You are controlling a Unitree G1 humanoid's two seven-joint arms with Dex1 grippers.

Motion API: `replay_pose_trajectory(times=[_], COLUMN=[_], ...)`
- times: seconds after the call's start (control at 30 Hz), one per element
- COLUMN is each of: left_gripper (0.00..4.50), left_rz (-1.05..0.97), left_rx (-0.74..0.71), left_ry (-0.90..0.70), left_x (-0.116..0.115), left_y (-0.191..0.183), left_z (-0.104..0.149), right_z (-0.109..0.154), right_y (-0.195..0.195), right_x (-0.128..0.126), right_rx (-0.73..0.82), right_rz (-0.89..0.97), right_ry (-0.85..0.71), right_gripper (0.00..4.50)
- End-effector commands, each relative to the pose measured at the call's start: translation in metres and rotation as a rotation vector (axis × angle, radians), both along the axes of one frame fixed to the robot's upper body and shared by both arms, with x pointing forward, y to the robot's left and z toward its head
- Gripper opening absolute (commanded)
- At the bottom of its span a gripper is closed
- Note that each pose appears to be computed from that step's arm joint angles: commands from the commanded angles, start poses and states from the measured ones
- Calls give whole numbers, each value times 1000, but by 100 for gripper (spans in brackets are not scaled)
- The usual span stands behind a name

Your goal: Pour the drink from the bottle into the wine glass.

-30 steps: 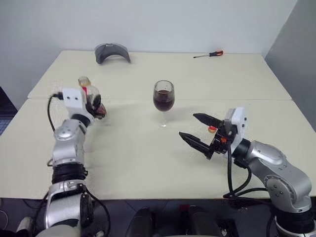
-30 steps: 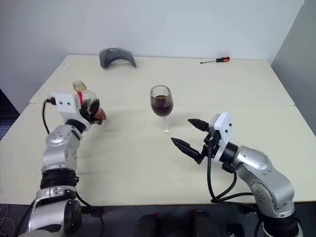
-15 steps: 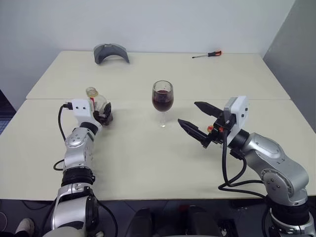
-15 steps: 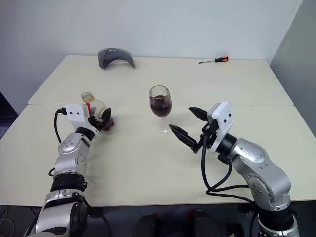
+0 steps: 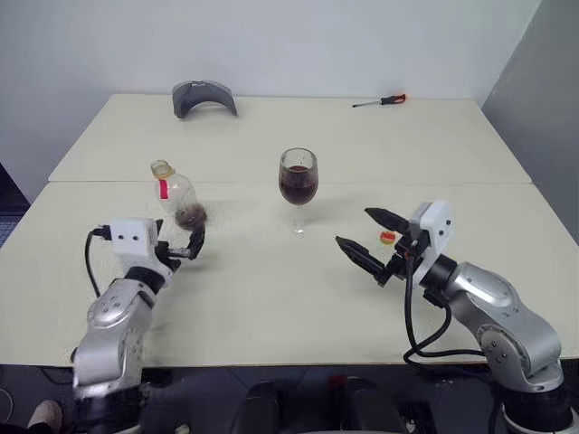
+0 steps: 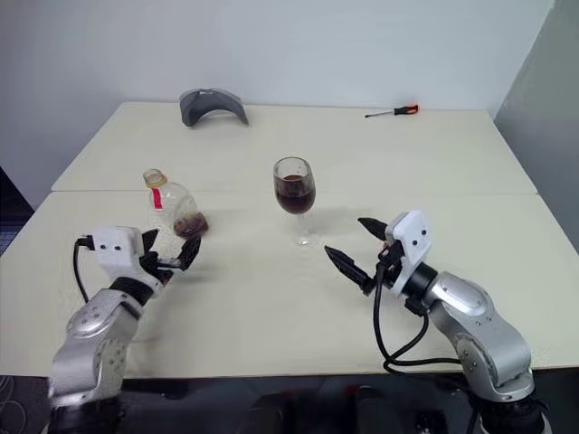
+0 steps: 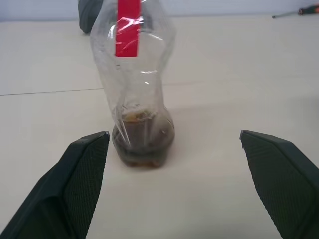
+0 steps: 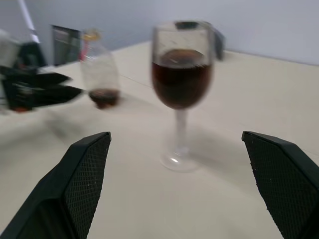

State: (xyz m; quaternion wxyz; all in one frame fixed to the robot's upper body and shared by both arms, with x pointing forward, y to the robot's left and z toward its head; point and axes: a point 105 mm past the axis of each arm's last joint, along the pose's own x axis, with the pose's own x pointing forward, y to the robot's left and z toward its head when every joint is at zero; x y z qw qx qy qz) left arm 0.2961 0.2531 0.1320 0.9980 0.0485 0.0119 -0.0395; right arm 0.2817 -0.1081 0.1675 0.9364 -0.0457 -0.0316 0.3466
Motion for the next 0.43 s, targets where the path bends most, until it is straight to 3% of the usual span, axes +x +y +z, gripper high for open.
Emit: replay_pose_trajectory(times=[0.03,0.27,0.43], left_gripper=[449,449,449], left_rz=[27,61,64], left_rx=[50,21,-18], left_ry=[-17,46,57], left_x=[-17,-31,-37], left_y=[-11,-43,-49], left_z=[20,4,0], right_z=[-3,-27,-37], right_y=[-38,-61,-63], right_x=[13,9,-2], right_rx=[-57,25,47], right_rz=[-268,-543,-611], right_ry=[-43,68,113], right_gripper=[450,450,450])
